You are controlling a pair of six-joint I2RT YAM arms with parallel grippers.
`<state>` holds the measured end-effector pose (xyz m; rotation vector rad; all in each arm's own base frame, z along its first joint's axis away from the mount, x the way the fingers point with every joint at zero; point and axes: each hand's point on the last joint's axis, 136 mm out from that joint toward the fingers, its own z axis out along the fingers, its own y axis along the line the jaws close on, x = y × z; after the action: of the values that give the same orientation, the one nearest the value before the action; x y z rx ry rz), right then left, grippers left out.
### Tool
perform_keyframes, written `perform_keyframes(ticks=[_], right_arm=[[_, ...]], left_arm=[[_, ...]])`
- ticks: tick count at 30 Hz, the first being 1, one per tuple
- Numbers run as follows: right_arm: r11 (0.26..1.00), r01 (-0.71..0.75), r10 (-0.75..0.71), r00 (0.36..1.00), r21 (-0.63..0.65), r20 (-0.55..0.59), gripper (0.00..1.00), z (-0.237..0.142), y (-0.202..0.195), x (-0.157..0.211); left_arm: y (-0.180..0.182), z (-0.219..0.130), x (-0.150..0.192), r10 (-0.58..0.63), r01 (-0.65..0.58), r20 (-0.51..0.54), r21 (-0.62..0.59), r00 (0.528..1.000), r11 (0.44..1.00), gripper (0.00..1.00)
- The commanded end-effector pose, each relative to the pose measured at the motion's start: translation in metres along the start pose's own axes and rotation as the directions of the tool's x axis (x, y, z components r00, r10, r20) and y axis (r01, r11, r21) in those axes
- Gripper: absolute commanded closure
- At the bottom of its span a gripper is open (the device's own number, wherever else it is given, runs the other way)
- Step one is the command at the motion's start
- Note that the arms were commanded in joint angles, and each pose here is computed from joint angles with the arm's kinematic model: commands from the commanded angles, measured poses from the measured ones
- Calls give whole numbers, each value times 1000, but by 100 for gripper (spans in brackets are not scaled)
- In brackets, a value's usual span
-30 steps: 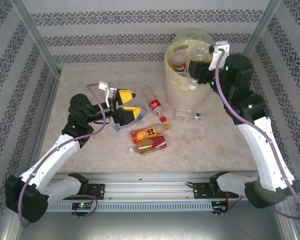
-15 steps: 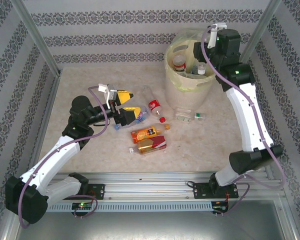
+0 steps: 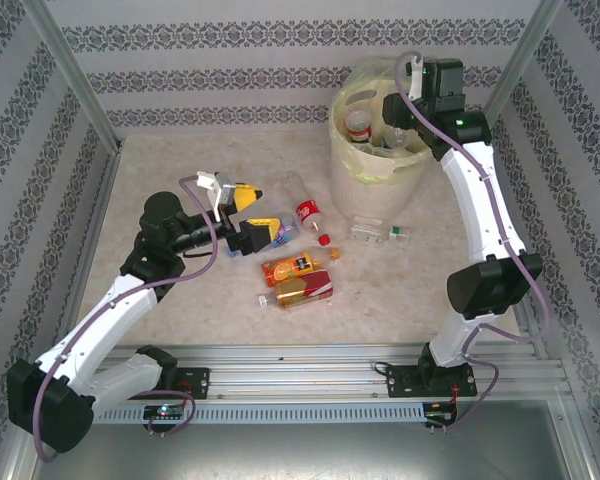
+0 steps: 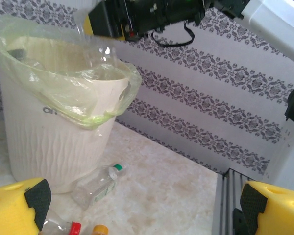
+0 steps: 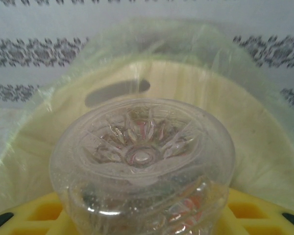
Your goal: Put the plastic bottles in the bin
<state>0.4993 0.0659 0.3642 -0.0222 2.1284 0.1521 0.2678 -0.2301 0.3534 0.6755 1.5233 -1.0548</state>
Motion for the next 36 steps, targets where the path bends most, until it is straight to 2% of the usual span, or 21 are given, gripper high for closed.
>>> perform_keyframes(ticks=[1, 4, 12, 20, 30, 36], right_arm=[[997, -54, 49, 994, -46, -95, 49, 26, -2, 24], [997, -67, 60, 986, -46, -154, 49, 38, -2, 41], [994, -93, 77, 970, -58, -231, 44, 57, -4, 67], [987, -141, 122, 970, -78, -209, 23, 58, -11, 60], [978, -140, 131, 989, -153, -66, 14, 2, -1, 21], [973, -126, 129, 992, -191, 2, 10, -45, 8, 18]], left_arm=[[-7, -6, -13, 73, -73, 13, -23, 997, 997, 0], [-3, -7, -10, 97, -97, -2, -50, 995, 994, 0], [7, 6, 5, 35, -36, -42, -33, 999, 999, 0], [13, 4, 13, 49, -54, -75, -65, 996, 996, 0], [16, 7, 19, 50, -56, -83, -64, 995, 996, 0], [13, 13, 6, 39, -42, -66, -33, 997, 999, 0]])
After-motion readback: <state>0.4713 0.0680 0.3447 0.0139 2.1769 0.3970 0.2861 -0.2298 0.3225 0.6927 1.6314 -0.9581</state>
